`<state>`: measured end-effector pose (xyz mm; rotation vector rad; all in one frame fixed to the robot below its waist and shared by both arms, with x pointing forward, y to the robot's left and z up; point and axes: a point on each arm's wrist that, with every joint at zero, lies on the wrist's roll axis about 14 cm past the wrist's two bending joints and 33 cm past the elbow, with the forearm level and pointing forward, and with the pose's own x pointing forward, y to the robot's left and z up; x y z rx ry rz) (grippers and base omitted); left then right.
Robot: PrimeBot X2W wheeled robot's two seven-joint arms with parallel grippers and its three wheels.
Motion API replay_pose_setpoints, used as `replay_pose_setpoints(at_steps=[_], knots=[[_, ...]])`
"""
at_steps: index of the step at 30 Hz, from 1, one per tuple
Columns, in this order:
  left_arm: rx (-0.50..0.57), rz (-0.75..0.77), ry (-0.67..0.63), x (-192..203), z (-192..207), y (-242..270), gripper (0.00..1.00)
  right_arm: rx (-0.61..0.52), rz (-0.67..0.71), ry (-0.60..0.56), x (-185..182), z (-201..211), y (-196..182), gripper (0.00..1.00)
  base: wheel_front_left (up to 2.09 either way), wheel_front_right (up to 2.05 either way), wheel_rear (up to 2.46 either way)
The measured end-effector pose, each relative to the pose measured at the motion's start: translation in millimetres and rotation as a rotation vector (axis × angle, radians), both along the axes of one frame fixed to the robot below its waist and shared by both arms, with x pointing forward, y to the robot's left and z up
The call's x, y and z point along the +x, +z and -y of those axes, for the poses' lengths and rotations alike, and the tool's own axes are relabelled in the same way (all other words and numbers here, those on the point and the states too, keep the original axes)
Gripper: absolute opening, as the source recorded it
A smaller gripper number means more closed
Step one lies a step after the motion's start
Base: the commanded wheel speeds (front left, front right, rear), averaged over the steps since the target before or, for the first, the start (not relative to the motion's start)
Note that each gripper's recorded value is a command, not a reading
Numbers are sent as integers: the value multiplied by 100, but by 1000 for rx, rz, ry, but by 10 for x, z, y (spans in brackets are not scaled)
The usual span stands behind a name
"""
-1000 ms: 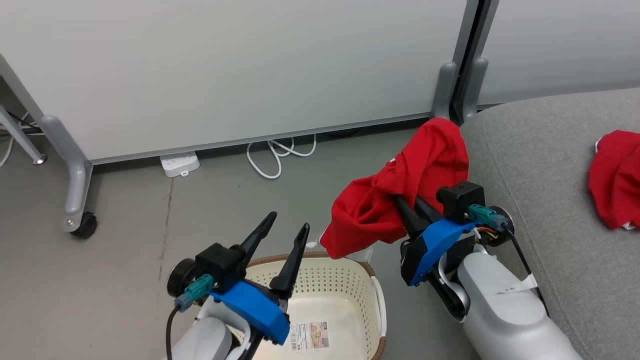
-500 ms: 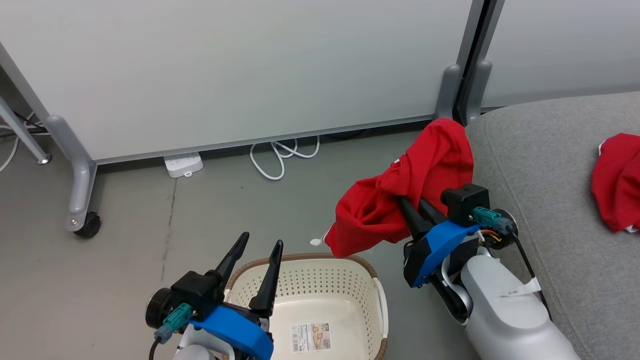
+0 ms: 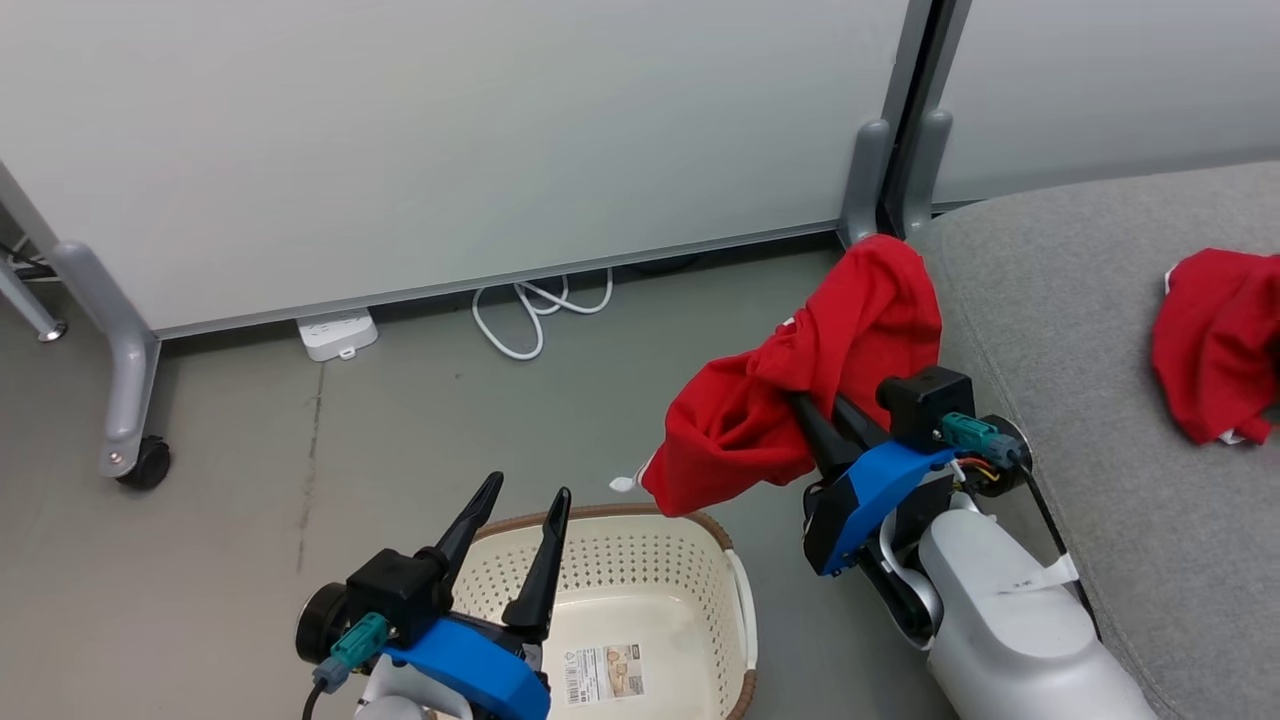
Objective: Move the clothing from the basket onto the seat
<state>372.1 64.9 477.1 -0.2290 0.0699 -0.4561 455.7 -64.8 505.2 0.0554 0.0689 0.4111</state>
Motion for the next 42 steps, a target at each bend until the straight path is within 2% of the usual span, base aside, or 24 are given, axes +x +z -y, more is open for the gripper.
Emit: replay_pose_setpoints(at_steps=[8, 19, 27, 34, 42], knots=[[-4, -9, -76, 58, 245, -34, 100, 0, -11, -72, -33, 296, -37, 0, 0, 0, 0], [-21, -7, -291, 142, 975, -42, 100, -9, -29, -281, -241, 1111, -112, 0, 0, 0, 0], [-22, -22, -411, 100, 1351, -115, 100, -16, -42, -405, -458, 1564, -153, 0, 0, 0, 0], [-24, -27, -481, 55, 1565, -142, 100, -12, -56, -473, -622, 1787, -195, 0, 0, 0, 0], [-23, -27, -504, 47, 1630, -155, 100, -10, -67, -495, -667, 1853, -236, 0, 0, 0, 0]])
